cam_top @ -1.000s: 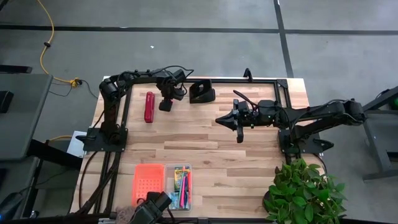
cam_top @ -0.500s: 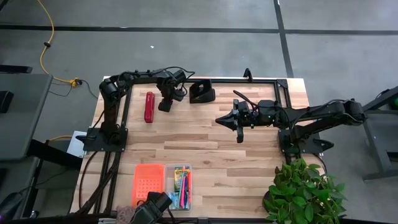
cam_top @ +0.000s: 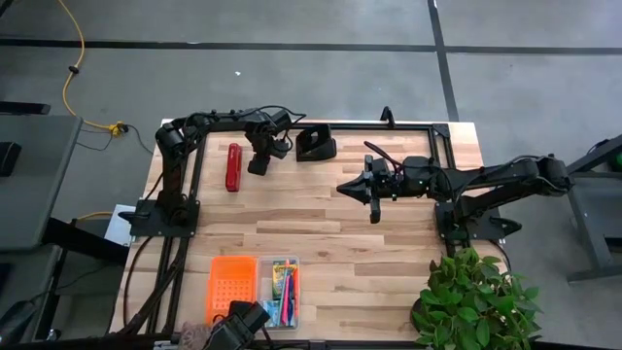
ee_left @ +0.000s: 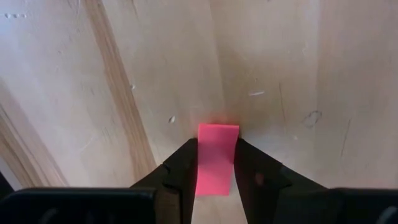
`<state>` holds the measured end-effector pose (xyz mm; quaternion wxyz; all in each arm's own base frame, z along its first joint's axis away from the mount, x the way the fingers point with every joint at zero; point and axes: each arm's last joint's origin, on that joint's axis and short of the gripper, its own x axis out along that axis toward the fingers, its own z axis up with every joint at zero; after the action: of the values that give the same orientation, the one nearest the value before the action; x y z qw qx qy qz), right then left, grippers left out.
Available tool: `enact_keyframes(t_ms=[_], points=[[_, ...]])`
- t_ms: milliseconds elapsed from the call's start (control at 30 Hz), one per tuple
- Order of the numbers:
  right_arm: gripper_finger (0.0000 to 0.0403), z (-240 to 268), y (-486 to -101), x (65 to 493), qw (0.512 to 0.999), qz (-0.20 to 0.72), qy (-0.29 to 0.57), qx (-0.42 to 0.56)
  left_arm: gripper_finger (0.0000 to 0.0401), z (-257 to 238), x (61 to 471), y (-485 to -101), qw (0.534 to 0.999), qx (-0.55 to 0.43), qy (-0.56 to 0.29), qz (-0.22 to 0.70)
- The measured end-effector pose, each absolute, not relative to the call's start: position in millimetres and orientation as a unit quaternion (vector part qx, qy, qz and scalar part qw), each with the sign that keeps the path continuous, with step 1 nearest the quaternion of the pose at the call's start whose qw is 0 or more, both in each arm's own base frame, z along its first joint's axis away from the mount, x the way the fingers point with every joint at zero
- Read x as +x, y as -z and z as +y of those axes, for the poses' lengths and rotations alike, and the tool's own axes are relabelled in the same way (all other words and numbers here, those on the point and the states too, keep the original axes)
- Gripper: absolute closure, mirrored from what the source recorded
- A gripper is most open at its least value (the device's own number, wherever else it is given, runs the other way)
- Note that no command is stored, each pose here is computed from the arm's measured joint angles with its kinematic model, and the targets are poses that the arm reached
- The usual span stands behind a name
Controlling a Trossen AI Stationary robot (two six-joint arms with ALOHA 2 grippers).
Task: Pack school essentials
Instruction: Put the pink eraser into the supply box
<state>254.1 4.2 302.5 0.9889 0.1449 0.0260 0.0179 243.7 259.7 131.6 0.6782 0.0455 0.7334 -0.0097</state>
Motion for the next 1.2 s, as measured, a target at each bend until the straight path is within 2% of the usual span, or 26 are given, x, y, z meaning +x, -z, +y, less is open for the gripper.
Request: enact_keyframes(t_ms=[167,367,600,733,900,1067,1200], points=[[0.0403,4.2,-302.3,254.1,0.989,0.027,-0.018,0.144,0.0312,259.8,243.1,-143.8,0.680,0.050,-0.005,0.732],[0.0403,4.2,-302.2,254.1,0.989,0.028,-0.018,0.143,0.0312,263.6,245.8,-177.9,0.705,0.062,-0.049,0.704],[0.0403,4.2,-302.2,254.1,0.990,0.027,-0.018,0.139,0.0311,262.5,247.4,-242.8,0.744,0.067,-0.139,0.651],[0.0403,4.2,-302.2,254.1,0.990,0.027,-0.018,0.139,0.0311,250.7,239.1,-293.2,0.797,0.050,-0.187,0.572],[0.0403,4.8,-302.2,254.1,0.989,0.028,-0.026,0.140,0.0311,224.7,222.1,-343.3,0.873,-0.031,-0.203,0.443],[0.0403,4.8,-302.2,254.1,0.990,0.028,-0.026,0.134,0.0311,195.6,207.4,-381.5,0.934,-0.114,-0.136,0.311],[0.0403,4.8,-302.2,254.1,0.991,0.028,-0.026,0.130,0.0311,167.0,203.2,-390.0,0.960,-0.132,-0.086,0.231]])
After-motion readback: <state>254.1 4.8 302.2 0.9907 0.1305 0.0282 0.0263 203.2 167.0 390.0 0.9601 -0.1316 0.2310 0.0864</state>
